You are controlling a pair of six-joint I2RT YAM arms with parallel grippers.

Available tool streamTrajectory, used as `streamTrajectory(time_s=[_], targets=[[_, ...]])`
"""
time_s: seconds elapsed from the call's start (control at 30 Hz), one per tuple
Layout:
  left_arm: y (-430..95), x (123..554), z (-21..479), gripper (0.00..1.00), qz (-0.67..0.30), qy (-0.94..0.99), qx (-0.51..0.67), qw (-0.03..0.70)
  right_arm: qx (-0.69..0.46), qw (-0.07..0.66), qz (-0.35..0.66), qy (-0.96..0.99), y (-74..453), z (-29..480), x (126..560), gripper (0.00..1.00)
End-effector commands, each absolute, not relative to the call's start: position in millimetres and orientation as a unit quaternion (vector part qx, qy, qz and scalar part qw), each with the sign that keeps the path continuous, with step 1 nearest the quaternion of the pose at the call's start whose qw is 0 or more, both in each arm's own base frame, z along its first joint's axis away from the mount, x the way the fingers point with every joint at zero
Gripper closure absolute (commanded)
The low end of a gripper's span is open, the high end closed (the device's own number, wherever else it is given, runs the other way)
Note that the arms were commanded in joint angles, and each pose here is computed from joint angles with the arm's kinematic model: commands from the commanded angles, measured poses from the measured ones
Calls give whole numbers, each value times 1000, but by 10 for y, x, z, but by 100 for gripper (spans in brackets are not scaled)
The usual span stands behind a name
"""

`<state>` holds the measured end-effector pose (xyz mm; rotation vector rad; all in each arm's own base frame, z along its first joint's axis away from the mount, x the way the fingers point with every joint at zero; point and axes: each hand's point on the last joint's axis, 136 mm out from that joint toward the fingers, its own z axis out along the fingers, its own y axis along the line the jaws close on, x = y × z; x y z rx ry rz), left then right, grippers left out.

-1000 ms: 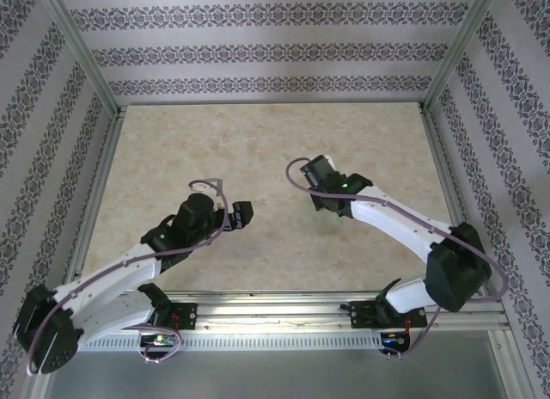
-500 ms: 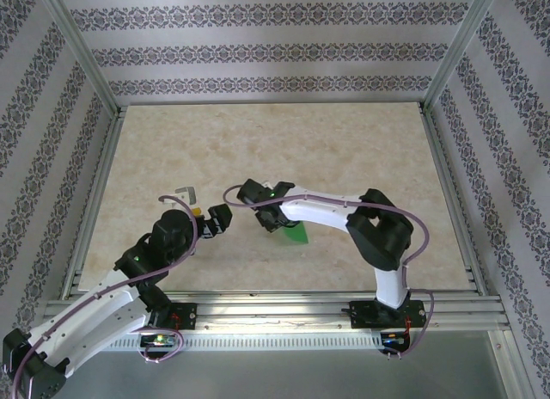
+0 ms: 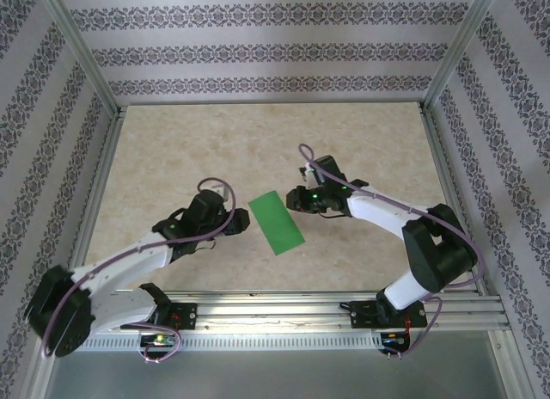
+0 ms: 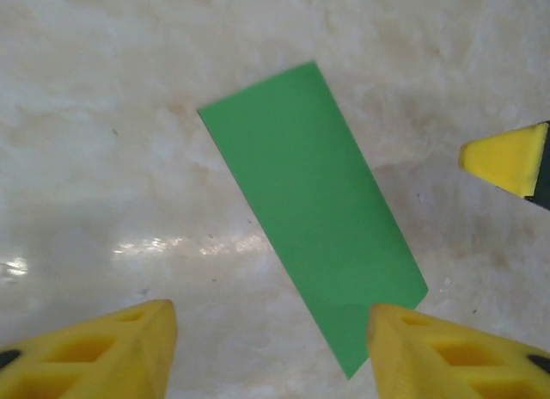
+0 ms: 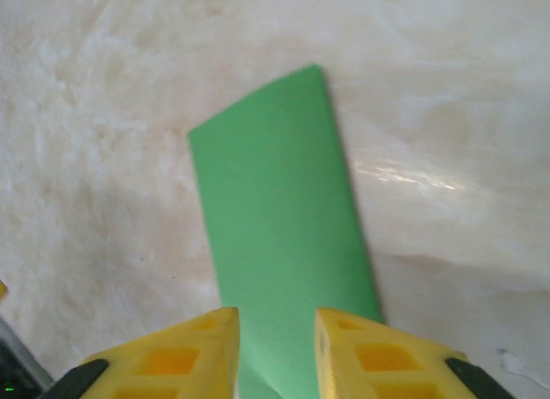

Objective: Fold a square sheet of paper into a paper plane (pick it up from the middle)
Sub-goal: Turn over the paper at the center of the table, then third fold the triangle at the center of the table.

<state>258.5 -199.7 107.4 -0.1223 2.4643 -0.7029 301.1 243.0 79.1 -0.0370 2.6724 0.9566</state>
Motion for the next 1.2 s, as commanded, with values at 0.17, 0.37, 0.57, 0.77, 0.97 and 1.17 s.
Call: streamTrajectory(time_s=[0.17, 0.37, 0.57, 0.77, 0.97, 1.17], targets=[[-2342, 2707, 916, 48, -311, 924, -68, 213, -1, 70, 409, 910, 2530, 572, 2850, 81], [-2397, 2716, 774, 46, -309, 930, -79, 184, 4, 33, 414, 910, 2583, 343, 2803, 85], [-2491, 2736, 642, 45, -314, 933, -87, 154, 26, 12, 382, 924, 2490, 102, 2744, 86], [-2571, 2775, 534, 46, -321, 932, -93, 140, 61, -10, 360, 931, 2400, -135, 2641, 90], [-2613, 2849, 423, 46, -321, 931, -113, 131, 93, -13, 362, 927, 2368, -209, 2574, 91], [-2676, 2905, 327, 49, -338, 924, -130, 126, 98, -11, 361, 927, 2365, -202, 2567, 91]])
